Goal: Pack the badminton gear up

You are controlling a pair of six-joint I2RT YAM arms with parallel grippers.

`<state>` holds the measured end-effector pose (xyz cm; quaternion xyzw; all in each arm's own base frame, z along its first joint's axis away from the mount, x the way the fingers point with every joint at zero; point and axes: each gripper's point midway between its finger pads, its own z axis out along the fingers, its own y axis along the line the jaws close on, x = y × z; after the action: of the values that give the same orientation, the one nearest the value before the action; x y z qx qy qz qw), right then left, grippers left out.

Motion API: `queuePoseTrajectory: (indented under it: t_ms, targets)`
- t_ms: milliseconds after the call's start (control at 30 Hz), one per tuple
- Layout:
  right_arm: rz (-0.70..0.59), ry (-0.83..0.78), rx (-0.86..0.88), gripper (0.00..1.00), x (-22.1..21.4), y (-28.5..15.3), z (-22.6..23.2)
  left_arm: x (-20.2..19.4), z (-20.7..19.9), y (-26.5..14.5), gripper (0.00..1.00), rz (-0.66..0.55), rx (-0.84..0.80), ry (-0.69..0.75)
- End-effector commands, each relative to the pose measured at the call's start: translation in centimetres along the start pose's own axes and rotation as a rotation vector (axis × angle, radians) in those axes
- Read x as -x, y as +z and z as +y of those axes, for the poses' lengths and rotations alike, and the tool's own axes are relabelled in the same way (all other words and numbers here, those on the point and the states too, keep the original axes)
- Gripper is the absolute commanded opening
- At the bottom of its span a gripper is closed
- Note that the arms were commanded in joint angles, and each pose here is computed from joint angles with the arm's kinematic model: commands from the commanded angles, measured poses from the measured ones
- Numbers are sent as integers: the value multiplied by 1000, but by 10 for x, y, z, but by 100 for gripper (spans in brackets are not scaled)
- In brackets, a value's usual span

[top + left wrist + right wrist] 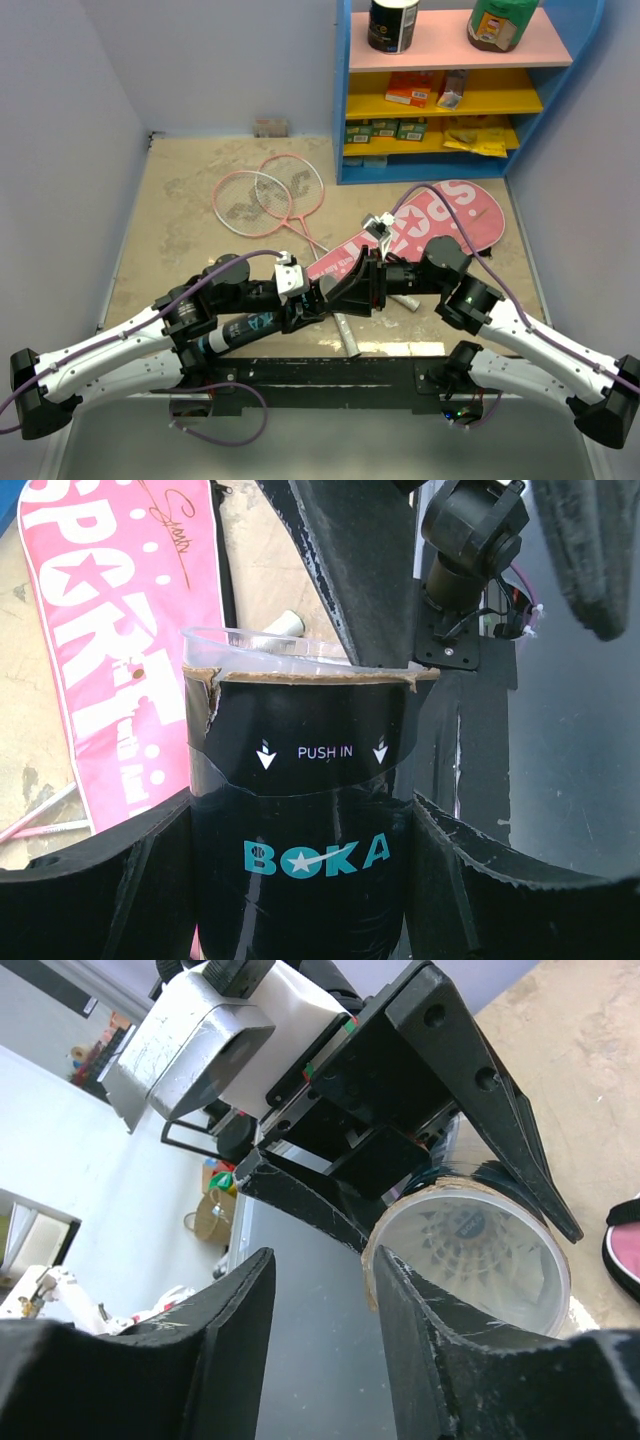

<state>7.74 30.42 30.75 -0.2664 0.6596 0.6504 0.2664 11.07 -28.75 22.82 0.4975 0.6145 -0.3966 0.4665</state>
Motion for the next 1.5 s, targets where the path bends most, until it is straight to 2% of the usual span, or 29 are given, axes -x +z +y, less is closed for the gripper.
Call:
queuePoseTrajectory:
  t_ms: [0, 400, 767, 1267, 1333, 1367, 1400, 1467]
  targets:
    - [23, 28, 16, 50, -8, 5, -1, 40, 2, -1, 0, -140, 8, 44]
    - [-63, 15, -134, 51, 15, 18, -33, 40, -2, -1, 0, -144, -13, 48]
    - [-106, 49, -219, 52, 10, 8, -64, 48, -4, -8, 0, -176, -10, 59]
    - [-108, 102, -198, 54, -11, -7, -65, 54, -2, -15, 0, -207, 15, 74]
    - [-100, 106, -208, 52, -15, -7, -67, 54, -2, -15, 0, -205, 16, 72]
    - [-100, 101, -221, 48, -14, -7, -69, 54, -1, -15, 0, -207, 16, 72]
    - [-100, 102, -238, 40, -13, -7, -73, 54, -1, -14, 0, -204, 17, 70]
    - [-79, 97, -266, 34, -11, -3, -77, 52, -1, -13, 0, -197, 16, 65]
